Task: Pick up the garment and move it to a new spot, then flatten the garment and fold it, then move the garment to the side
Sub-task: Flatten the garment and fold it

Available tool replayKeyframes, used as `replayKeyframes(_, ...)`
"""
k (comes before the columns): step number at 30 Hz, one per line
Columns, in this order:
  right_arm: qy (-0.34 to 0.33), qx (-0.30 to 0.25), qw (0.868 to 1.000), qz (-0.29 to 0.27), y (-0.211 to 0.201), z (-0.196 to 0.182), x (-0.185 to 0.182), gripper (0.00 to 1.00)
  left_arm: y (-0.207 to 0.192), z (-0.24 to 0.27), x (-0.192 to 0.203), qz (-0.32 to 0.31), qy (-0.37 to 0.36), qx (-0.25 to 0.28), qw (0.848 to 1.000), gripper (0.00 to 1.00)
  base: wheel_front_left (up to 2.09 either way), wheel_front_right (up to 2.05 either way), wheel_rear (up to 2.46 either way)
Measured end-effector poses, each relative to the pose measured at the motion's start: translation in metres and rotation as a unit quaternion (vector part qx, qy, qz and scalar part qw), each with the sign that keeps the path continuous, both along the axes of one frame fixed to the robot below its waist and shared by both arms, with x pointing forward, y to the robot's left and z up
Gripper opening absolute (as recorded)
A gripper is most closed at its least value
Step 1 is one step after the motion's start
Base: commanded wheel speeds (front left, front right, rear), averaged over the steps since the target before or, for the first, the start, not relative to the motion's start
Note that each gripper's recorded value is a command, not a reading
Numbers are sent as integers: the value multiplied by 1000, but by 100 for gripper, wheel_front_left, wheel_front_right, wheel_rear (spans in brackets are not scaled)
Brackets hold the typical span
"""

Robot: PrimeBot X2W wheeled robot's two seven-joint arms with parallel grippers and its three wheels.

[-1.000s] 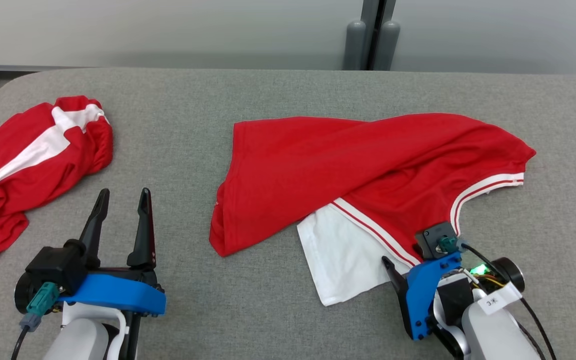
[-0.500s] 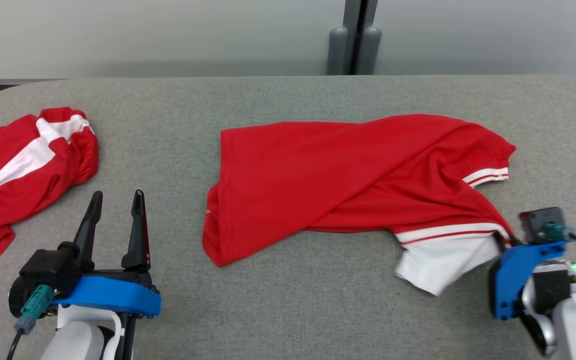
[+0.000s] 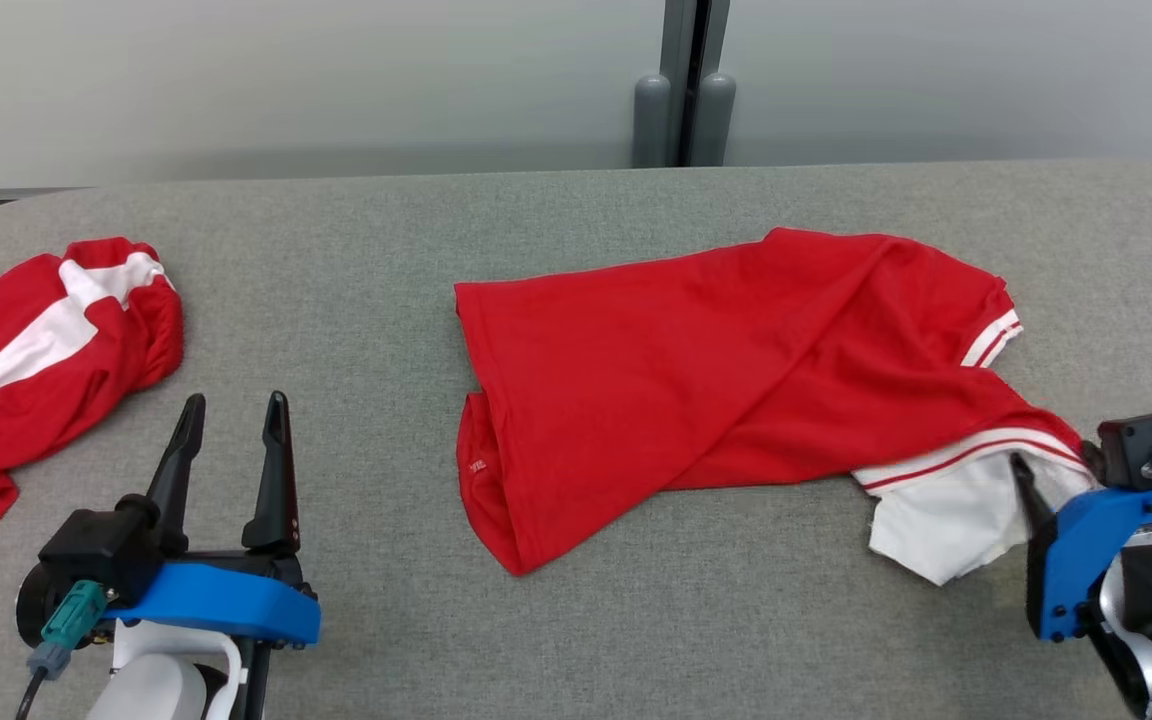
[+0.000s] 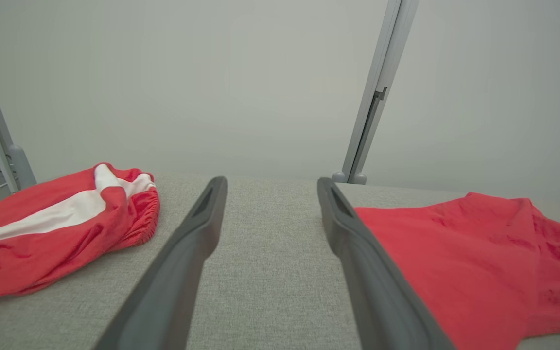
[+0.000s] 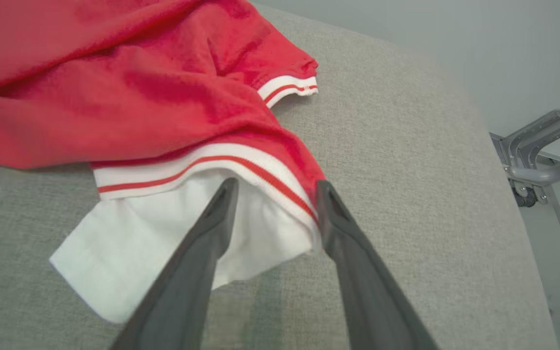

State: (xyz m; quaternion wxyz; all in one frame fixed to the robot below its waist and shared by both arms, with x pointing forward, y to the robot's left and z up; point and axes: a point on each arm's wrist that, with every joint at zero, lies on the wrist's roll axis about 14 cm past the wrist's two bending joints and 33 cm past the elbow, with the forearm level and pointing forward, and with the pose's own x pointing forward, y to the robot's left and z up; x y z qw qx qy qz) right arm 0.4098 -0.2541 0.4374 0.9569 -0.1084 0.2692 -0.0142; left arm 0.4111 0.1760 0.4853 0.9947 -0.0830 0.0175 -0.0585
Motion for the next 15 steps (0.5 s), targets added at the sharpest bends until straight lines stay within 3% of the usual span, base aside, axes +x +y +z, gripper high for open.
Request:
replayKeyframes(6, -51, 71, 996, 7, 30, 12, 0, 100, -3, 2, -7, -4, 1, 0, 1000, 100, 0, 0, 0)
replayKeyframes(15, -213, 117, 970, -1, 43, 68, -11, 100, -6, 1, -20, -3, 4, -8, 1000, 100, 0, 0, 0)
